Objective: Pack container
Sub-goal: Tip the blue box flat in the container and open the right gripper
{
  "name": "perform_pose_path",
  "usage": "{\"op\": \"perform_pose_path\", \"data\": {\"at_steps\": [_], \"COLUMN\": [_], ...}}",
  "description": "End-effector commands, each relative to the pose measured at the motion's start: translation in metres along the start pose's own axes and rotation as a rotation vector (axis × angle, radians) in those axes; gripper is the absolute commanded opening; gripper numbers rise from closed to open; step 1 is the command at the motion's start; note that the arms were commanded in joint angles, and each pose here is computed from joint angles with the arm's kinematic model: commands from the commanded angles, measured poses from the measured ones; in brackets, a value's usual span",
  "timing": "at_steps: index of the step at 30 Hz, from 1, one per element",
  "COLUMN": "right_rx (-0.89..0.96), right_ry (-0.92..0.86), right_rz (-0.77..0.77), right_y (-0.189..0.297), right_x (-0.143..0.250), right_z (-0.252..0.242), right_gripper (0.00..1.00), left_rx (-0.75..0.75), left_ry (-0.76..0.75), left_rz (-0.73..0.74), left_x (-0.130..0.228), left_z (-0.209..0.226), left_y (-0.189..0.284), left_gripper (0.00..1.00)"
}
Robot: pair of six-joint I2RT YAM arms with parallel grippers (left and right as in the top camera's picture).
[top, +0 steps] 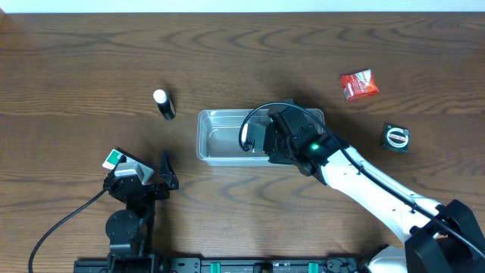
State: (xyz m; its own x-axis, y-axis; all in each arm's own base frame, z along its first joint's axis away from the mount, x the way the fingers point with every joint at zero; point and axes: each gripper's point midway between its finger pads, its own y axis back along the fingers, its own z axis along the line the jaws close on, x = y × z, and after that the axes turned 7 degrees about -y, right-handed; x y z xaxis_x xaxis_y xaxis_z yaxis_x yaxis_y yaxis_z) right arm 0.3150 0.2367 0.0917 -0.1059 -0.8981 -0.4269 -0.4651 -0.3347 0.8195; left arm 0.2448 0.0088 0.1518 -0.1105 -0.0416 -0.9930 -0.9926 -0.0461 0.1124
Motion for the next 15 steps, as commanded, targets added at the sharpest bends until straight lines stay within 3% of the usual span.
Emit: {"op": "perform_pose_path", "data": {"at_steps": [1,15], "right_rx": [0.037,0.060], "right_ry": [-0.024,-0.062], "right_rz": [-0.054,-0.124], "right_y": [0.013,0.031], "right_x": [-0.014,-0.028], "right_z": [-0.010,-0.016], "right_gripper": [0.31,0.31], "left_rx": [-0.019,-0.019], "left_ry": [-0.018,-0.018], "left_rz": [0.056,0.056], "left_x": [0.018,0.018], "left_z": [0.004,0.004], "left_y": [-0.001,-0.001], "left_gripper": [0.98,0.98]}}
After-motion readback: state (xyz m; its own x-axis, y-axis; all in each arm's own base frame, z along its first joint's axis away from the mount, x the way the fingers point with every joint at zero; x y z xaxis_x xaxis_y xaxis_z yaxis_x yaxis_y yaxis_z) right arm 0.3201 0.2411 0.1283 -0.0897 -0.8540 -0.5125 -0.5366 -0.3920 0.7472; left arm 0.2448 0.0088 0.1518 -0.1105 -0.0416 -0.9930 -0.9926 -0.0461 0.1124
